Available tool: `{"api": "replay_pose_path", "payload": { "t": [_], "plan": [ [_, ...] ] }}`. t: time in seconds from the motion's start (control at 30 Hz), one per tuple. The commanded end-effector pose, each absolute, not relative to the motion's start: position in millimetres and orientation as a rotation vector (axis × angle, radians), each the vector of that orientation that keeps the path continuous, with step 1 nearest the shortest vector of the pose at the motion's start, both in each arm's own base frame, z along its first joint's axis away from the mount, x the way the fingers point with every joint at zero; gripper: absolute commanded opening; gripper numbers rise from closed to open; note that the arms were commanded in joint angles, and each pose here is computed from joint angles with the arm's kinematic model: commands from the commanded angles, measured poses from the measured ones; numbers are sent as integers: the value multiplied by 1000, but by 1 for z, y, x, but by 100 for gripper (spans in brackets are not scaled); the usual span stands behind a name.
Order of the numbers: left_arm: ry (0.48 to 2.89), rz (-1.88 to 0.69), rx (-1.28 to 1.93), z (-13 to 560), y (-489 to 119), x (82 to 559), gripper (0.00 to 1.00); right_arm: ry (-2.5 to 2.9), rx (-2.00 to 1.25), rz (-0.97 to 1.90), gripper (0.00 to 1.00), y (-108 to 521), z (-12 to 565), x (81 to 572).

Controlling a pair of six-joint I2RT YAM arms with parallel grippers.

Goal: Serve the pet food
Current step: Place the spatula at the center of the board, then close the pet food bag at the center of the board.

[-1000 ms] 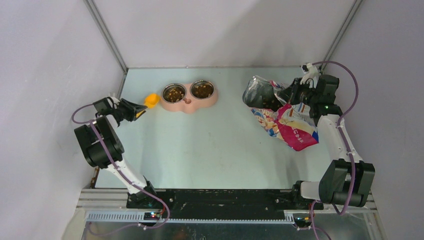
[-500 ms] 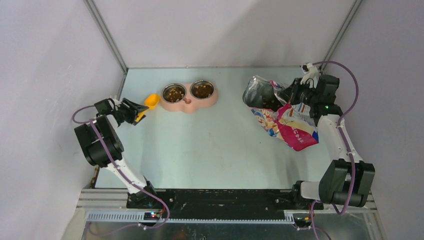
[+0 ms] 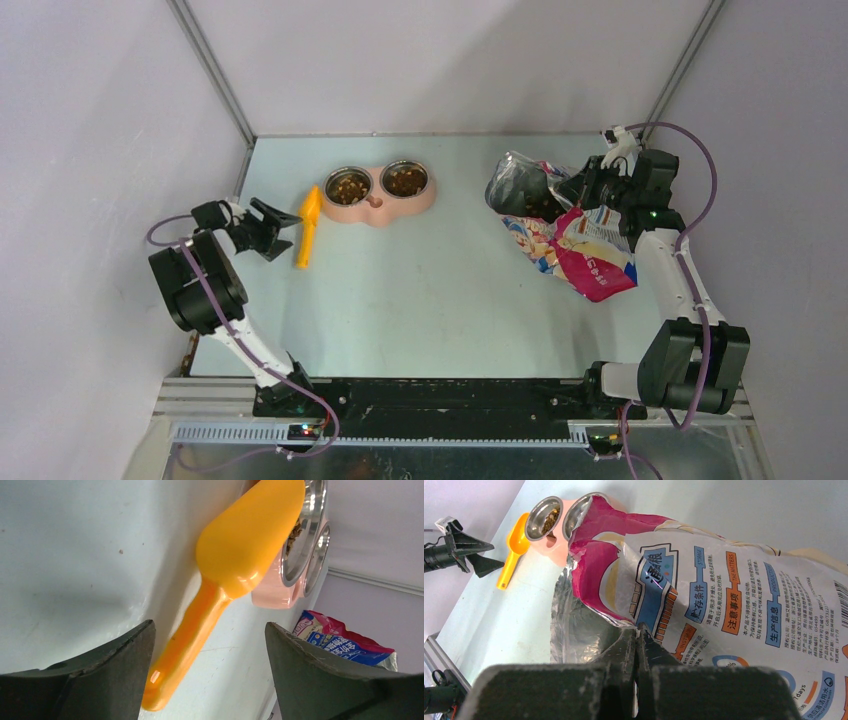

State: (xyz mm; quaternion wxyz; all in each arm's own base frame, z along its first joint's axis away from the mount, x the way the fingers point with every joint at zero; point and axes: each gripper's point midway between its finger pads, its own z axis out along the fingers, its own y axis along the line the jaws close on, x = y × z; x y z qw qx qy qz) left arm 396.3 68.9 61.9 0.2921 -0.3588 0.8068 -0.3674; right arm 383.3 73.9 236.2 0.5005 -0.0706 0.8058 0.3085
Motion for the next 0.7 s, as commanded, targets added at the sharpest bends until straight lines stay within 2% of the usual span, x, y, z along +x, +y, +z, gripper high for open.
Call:
{"api": "replay_pose_path", "payload": {
  "t": [0.0,0.37,0.47,0.67],
  "plan": [
    [2136,-915,-886,85,76,398,84,1927,-149,702,0,64,246,385],
    [2072,-900,-746,142,72,399,91,1897,-290,628,0,93,261,377],
    [2058,-903,-674,163,69,398,99,1871,-406,601,0,120,270,372],
    [2065,-900,-439,202,45,394,100,1831,-572,540,0,164,283,365]
  ]
}}
